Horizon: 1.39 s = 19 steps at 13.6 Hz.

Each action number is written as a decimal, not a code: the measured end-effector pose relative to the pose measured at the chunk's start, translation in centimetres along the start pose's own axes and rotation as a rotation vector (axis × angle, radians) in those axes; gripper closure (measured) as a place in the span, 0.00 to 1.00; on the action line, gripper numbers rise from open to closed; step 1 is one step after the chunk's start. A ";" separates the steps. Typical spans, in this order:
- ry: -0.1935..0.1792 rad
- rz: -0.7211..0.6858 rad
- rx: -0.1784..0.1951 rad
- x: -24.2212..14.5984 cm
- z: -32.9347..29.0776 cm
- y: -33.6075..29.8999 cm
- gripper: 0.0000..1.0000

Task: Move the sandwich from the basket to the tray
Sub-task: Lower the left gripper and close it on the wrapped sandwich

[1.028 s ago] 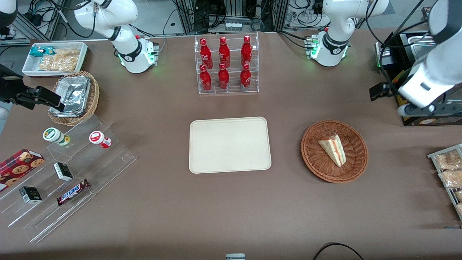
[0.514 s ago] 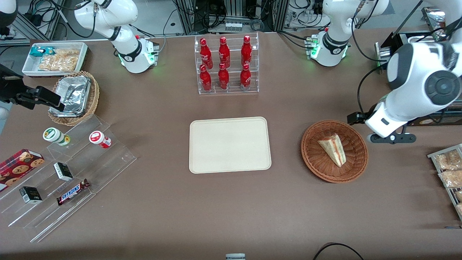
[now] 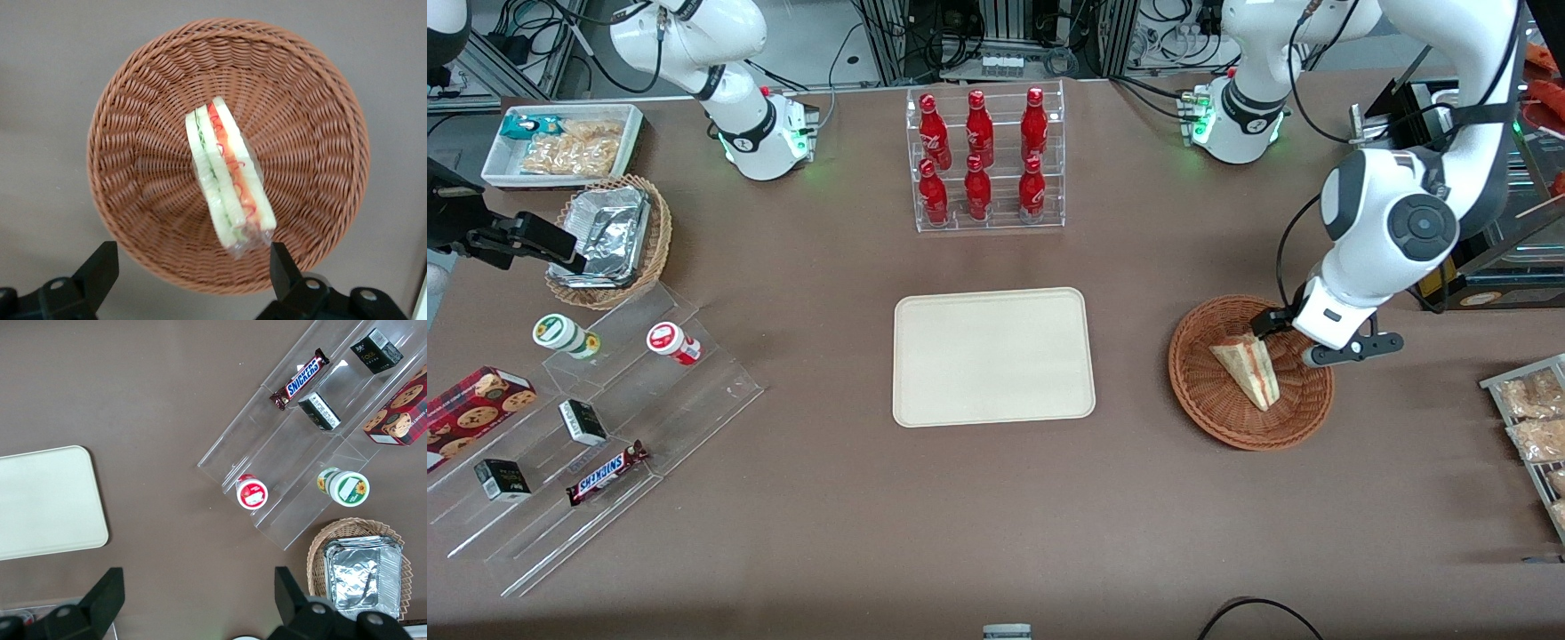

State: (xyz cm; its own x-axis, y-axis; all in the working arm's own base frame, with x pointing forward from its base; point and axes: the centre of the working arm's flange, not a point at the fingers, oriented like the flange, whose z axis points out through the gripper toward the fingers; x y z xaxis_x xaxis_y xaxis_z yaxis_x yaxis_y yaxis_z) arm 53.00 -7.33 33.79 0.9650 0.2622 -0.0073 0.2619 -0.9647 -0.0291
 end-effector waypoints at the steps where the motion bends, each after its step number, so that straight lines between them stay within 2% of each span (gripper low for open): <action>1: 0.007 -0.080 -0.005 -0.4 0.5 0.5 0.00; 4: 0.012 -0.245 -0.017 -1.1 1.9 2.2 0.00; 9: 0.018 -0.314 -0.036 -0.3 5.3 2.5 0.00; 12: 0.005 -0.341 -0.037 -0.2 7.8 2.6 0.00; 14: -0.009 -0.346 -0.030 -0.2 8.8 2.5 0.04; 17: -0.010 -0.324 -0.028 -0.1 8.9 2.3 0.39; 19: -0.017 -0.275 -0.021 0.0 8.5 2.1 0.59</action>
State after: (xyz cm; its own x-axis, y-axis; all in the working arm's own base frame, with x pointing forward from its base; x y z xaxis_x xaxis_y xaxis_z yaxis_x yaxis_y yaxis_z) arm 53.44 -9.17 25.26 0.8573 0.5145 -0.0188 0.5143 -0.8575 -0.0119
